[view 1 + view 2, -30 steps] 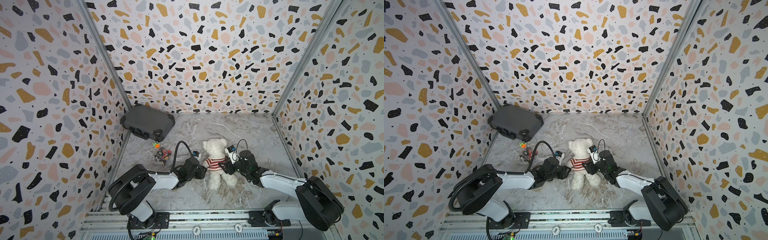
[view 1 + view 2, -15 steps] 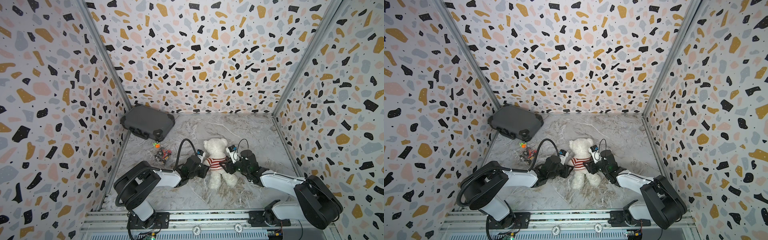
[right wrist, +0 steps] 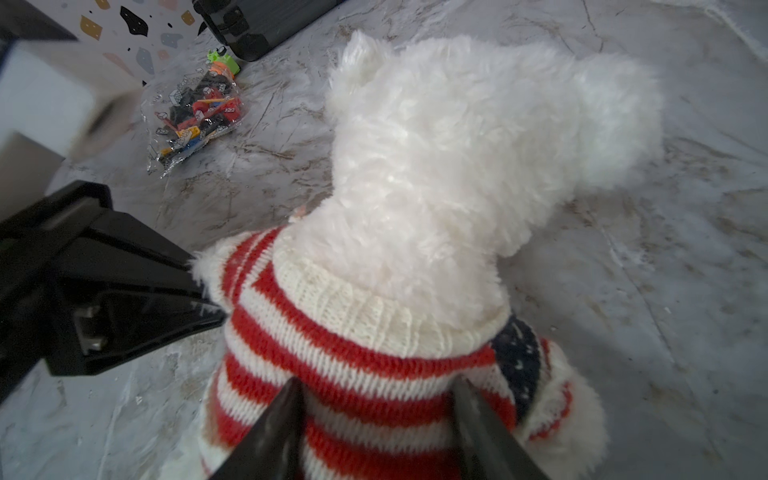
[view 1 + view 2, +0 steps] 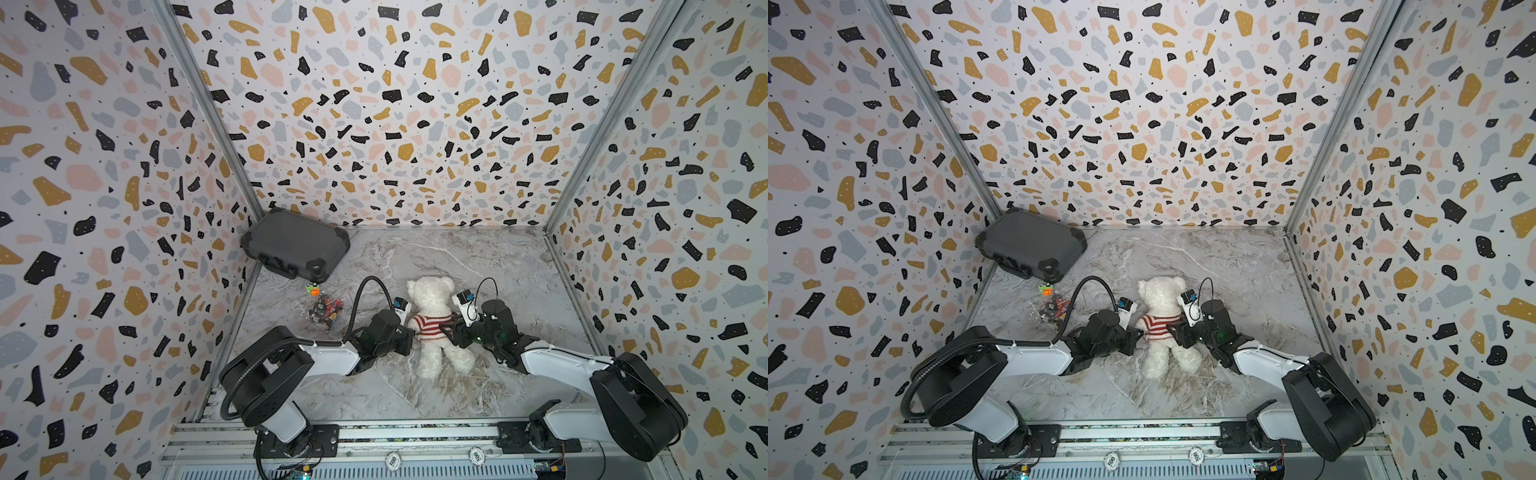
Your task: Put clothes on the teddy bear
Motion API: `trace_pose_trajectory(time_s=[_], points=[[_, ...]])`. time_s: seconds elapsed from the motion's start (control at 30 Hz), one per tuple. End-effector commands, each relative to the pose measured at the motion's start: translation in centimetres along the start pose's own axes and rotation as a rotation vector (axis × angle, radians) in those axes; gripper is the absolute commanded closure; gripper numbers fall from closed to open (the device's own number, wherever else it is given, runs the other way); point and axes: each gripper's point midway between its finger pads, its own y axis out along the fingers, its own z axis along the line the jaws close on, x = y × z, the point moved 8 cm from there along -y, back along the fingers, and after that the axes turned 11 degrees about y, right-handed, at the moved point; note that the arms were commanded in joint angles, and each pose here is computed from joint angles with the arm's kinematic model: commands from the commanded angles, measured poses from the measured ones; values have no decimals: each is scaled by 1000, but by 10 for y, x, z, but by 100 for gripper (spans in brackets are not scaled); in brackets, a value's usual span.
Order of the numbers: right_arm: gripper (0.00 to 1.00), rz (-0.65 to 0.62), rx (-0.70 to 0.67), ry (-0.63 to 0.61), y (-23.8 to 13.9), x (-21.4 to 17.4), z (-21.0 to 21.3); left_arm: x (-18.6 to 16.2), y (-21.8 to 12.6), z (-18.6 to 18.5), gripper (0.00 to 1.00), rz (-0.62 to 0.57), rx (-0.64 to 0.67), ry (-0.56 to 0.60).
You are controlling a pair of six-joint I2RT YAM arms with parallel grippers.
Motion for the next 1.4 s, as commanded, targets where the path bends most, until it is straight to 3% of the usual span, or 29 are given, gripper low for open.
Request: trace_pose_trajectory(time_s=[0.0, 0.13, 0.33, 0.7, 1.03, 1.37], points=[[38, 11, -14, 4, -9, -2, 0, 12, -20, -7, 100, -70, 28, 11], [32, -27, 9, -20, -20, 9, 13, 15, -41, -16, 100, -79, 54, 30], [31, -31, 60, -38, -25, 11, 30, 27, -78, -28, 100, -96, 96, 49], [35, 39, 154, -60, 8, -13, 63, 38, -121, -33, 100, -138, 113, 26], [36, 82, 227, -74, 27, -28, 86, 47, -98, -36, 100, -82, 157, 41], [37, 56, 141, 29, 17, -43, 36, 52, -58, -51, 100, -26, 117, 52]])
